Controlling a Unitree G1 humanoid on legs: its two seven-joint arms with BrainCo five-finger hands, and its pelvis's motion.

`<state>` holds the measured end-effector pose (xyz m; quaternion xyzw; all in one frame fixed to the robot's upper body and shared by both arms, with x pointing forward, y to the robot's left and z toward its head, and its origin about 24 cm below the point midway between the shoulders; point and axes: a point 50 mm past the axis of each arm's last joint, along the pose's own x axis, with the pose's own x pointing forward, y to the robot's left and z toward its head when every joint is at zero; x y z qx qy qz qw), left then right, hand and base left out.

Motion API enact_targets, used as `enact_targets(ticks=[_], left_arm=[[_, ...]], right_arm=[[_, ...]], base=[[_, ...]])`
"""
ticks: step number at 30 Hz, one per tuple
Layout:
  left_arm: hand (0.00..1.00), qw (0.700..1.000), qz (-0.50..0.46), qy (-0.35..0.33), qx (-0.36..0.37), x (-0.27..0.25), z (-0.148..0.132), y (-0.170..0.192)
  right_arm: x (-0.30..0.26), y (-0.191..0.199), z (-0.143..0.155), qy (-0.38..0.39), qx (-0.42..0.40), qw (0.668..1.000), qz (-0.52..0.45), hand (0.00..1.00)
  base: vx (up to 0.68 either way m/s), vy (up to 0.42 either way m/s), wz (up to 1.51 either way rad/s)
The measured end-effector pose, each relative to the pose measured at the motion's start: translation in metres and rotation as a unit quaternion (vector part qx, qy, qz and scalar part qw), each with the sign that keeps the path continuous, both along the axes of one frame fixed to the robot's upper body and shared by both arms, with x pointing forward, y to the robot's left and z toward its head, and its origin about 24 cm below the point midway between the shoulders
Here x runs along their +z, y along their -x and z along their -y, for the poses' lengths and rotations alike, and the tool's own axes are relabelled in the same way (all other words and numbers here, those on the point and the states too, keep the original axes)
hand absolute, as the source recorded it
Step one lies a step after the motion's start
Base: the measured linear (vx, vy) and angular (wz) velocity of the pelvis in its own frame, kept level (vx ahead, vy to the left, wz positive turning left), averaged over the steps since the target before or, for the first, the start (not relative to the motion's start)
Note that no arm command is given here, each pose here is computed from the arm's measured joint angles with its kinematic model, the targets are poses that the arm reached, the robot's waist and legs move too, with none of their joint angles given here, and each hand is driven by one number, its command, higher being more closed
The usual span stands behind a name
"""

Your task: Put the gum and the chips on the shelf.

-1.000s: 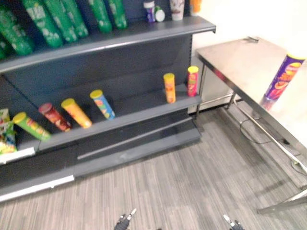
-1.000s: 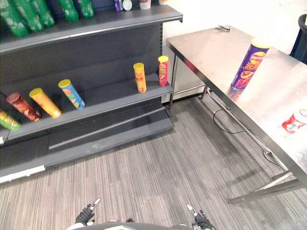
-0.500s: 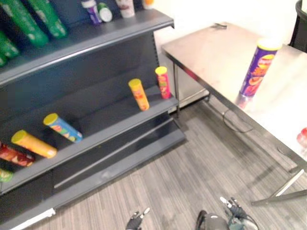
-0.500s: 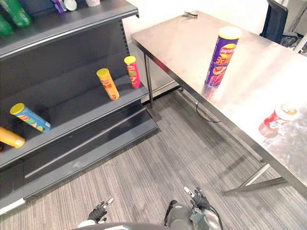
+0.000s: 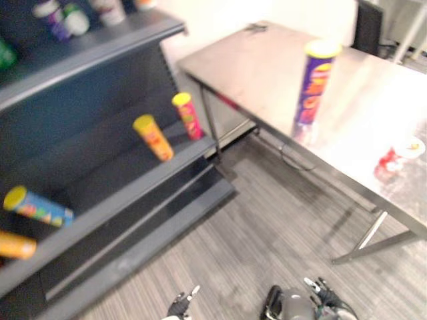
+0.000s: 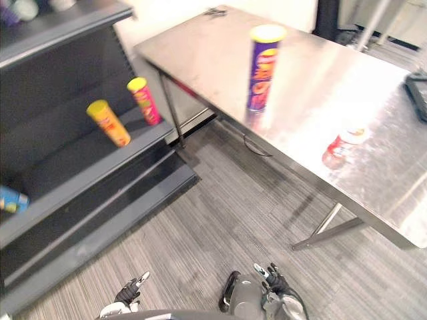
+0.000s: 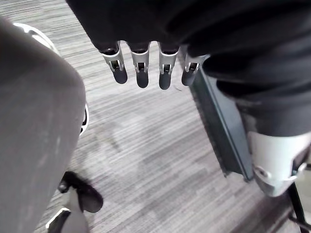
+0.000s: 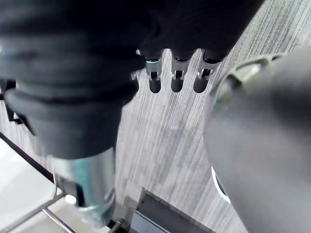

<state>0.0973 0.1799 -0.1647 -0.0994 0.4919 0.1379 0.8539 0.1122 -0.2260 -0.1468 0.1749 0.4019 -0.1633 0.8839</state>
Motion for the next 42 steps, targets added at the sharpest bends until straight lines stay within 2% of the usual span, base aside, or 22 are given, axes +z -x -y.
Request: enact_targets(ticks=[3, 7, 14, 18, 24, 30, 33, 36, 41, 42], left_arm=[[0.00, 1.000, 0.001, -0.002, 0.017, 0.000, -0.001, 0.002], [0.00, 0.998, 0.025, -0.006, 0.049, 0.003, -0.007, -0.001], [0.00, 0.998, 0.018, -0.005, 0.061, 0.002, -0.007, 0.005], [0.00, 0.999, 0.007, -0.041, 0.017, 0.003, -0.025, 0.006], [0.00, 0.997, -0.001, -0.045, -0.062, 0.002, -0.009, 0.002], [0.00, 0.996, -0.002, -0.049, -0.081, 0.001, -0.008, 0.002], [0.00, 0.995, -0.002, -0.049, -0.082, 0.001, -0.008, 0.002], [0.00, 0.996, -0.001, -0.044, -0.082, 0.001, -0.008, 0.002], [0.00, 0.998, 0.001, -0.046, -0.049, 0.002, -0.017, 0.003], [0.00, 0.998, 0.001, -0.047, -0.044, 0.002, -0.018, 0.003]], right_arm=[[-0.001, 0.006, 0.009, 0.012, -0.008, 1.000, -0.012, 0.00], [-0.007, 0.037, 0.023, 0.024, -0.062, 0.996, -0.062, 0.00], [-0.010, 0.049, 0.022, 0.021, -0.075, 0.994, -0.078, 0.00], [-0.018, 0.056, -0.003, -0.016, -0.090, 0.992, -0.090, 0.00], [-0.018, 0.072, 0.009, -0.005, -0.186, 0.976, -0.110, 0.00], [-0.018, 0.084, 0.020, 0.008, -0.250, 0.960, -0.124, 0.00], [-0.016, 0.092, 0.029, 0.008, -0.308, 0.944, -0.118, 0.00], [-0.012, 0.105, 0.044, 0.013, -0.390, 0.914, -0.110, 0.00], [0.014, 0.101, 0.107, 0.034, -0.554, 0.832, -0.023, 0.00], [0.018, 0.095, 0.114, 0.037, -0.560, 0.827, -0.009, 0.00]], base=[[0.26, 0.074, -1.64], [0.25, 0.128, -1.63], [0.20, 0.345, -1.36], [0.16, 0.319, -0.58], [0.08, 0.156, -0.28], [0.00, -0.037, -0.05], [-0.05, -0.078, 0.07], [-0.04, -0.062, 0.15], [-0.04, -0.028, 0.07], [0.00, 0.000, 0.00]])
